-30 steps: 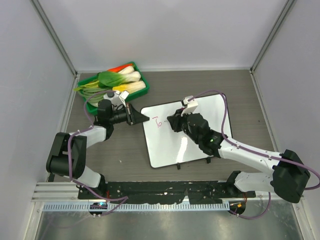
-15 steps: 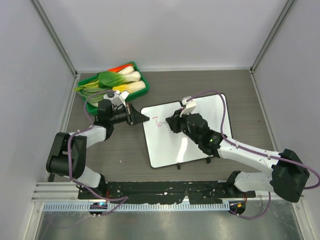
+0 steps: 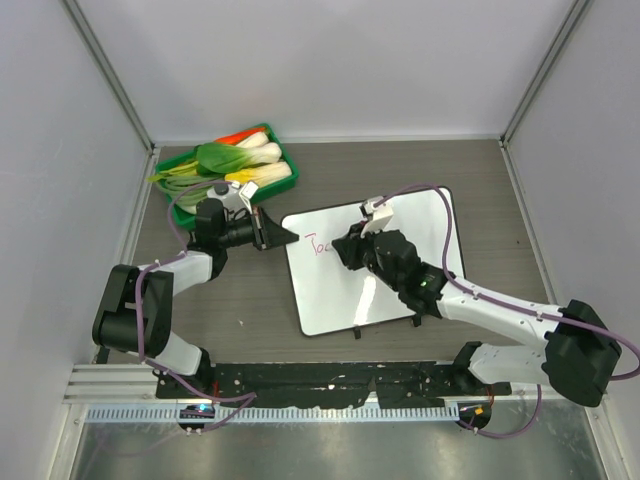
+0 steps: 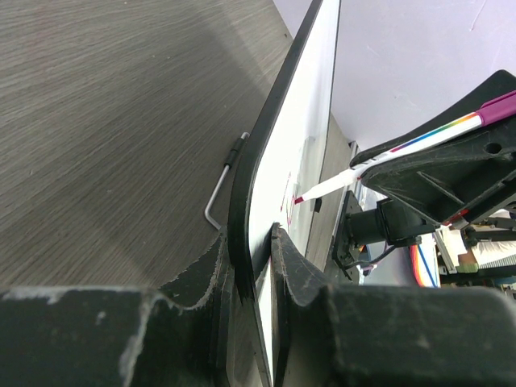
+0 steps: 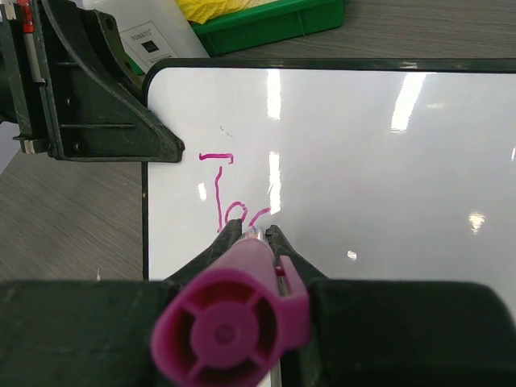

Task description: Write a sentence on the whiteboard

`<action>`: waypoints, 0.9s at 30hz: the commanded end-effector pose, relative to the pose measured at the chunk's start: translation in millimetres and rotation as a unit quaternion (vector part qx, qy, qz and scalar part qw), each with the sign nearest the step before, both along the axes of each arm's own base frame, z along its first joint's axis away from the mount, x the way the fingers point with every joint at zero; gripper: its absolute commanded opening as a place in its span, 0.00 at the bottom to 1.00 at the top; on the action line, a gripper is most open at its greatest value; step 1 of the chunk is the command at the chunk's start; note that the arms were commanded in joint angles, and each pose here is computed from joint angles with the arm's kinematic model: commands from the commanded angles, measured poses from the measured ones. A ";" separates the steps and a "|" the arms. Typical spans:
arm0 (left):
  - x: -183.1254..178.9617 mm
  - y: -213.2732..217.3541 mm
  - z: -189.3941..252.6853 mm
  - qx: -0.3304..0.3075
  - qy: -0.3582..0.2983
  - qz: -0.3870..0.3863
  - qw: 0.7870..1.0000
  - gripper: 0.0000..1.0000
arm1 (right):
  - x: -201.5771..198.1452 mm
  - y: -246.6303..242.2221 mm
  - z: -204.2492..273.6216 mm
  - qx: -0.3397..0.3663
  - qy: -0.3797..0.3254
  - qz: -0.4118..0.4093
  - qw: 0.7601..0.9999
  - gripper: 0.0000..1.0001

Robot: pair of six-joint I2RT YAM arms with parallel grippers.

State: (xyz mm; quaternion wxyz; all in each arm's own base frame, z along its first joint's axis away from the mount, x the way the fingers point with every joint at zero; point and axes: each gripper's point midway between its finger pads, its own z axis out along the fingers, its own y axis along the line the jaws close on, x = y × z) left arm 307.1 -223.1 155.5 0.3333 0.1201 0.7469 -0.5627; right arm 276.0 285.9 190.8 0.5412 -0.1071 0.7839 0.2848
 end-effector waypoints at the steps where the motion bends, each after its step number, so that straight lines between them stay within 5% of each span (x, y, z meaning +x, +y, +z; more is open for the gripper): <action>1: -3.1 -6.3 -9.8 0.028 -0.040 -0.021 0.999 0.00 | 0.5 -19.3 -12.7 -0.028 0.005 -0.031 0.999 0.02; 27: -3.3 -5.4 -11.9 0.032 -0.038 -0.021 0.999 0.00 | 28.0 -3.8 72.0 0.032 -0.069 -0.056 0.996 0.01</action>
